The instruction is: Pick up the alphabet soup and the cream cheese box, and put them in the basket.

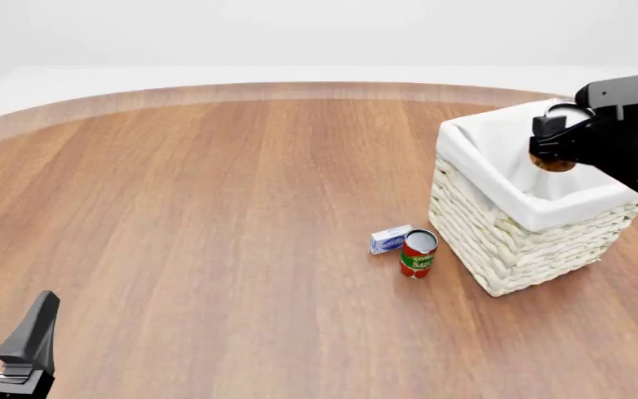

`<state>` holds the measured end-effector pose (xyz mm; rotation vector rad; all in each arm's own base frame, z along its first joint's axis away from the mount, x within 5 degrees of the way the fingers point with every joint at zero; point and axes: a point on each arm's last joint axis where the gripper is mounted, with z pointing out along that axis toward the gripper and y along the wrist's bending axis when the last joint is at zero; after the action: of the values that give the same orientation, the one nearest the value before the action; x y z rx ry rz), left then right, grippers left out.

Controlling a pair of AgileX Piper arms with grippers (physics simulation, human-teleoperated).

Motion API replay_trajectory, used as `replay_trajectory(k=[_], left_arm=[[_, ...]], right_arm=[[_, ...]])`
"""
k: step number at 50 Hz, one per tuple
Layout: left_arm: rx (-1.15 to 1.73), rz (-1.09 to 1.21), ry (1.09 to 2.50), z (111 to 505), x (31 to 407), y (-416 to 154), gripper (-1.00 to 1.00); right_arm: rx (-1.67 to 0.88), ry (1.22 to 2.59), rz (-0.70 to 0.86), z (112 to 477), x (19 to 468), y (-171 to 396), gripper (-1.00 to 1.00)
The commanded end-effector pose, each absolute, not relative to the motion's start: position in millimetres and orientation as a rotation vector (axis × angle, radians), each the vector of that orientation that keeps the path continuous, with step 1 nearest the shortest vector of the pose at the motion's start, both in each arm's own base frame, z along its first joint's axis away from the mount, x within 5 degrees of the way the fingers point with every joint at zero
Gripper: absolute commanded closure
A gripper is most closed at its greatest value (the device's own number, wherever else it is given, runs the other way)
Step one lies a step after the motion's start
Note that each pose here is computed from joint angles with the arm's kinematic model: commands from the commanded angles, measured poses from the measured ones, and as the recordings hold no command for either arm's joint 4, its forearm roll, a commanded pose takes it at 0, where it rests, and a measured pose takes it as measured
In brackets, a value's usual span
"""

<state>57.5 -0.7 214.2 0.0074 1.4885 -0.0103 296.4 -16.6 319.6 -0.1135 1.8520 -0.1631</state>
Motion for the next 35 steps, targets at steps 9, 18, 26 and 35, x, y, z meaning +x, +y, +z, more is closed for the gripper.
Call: replay_trajectory(k=[9,18,26,35], left_arm=[[0.008,-0.011,1.488,214.1,57.5,-0.7,-1.0],[0.008,-0.011,1.488,214.1,57.5,-0.7,-1.0],[0.008,-0.011,1.488,214.1,57.5,-0.7,-1.0],[0.008,-0.011,1.488,214.1,57.5,-0.7,-1.0]], right_arm=[[-0.065,1.839,-0.138,314.5,307.6,-19.5,1.0],[-0.063,1.845,-0.143,310.9,313.0,-21.5,1.0],[-0.063,1.855,-0.144,306.5,318.0,-22.1,1.0],[-0.062,1.862,-0.148,302.9,324.5,-23.9,1.0]])
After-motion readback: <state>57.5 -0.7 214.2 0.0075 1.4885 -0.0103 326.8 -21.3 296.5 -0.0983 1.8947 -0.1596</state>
